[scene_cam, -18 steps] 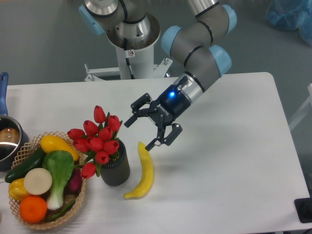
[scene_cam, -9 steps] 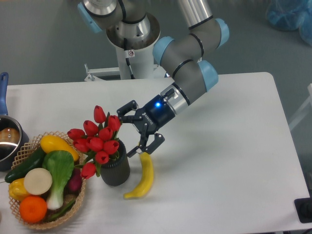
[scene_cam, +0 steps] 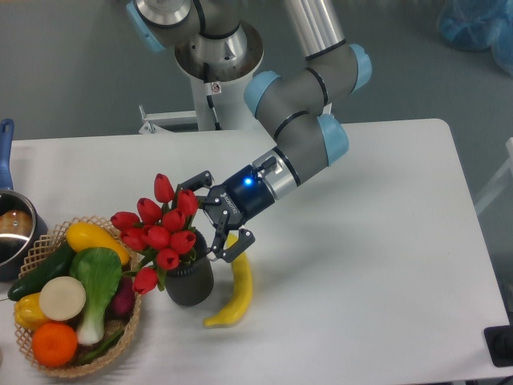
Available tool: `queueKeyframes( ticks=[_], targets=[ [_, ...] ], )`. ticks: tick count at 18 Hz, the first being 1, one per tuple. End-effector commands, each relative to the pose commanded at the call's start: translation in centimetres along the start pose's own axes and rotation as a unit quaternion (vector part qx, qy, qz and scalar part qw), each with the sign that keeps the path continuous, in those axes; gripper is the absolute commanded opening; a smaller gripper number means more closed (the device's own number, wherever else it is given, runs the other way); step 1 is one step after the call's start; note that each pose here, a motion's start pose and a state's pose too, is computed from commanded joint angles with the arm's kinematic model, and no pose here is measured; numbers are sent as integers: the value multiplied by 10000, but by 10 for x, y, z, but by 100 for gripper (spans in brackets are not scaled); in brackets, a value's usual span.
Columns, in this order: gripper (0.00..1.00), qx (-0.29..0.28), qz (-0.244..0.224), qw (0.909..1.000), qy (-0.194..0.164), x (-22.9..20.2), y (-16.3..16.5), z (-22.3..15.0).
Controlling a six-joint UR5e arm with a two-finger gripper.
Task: Pick up the flowers from the vase
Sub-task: 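Close the gripper around the tulip stems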
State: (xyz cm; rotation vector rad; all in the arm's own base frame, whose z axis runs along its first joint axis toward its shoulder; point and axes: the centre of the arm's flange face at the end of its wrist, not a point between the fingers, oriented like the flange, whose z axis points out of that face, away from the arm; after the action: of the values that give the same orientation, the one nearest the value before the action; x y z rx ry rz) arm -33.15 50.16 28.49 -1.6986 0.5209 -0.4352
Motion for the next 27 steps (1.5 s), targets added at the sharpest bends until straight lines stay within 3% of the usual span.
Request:
queueKeyframes(
  ticks=[8,9,11,13,22,27],
  targets=[
    [100,0,7,10000,78,0,2,9],
    [98,0,9,10000,86,0,2,10],
    [83,-7,54,9999,85,0,2,10],
    [74,-7,70,9999,88,1,3,10],
    [59,-7,188,9998,62,-1,4,8],
    [57,0,212,9998,25,-2,1,4]
  ],
)
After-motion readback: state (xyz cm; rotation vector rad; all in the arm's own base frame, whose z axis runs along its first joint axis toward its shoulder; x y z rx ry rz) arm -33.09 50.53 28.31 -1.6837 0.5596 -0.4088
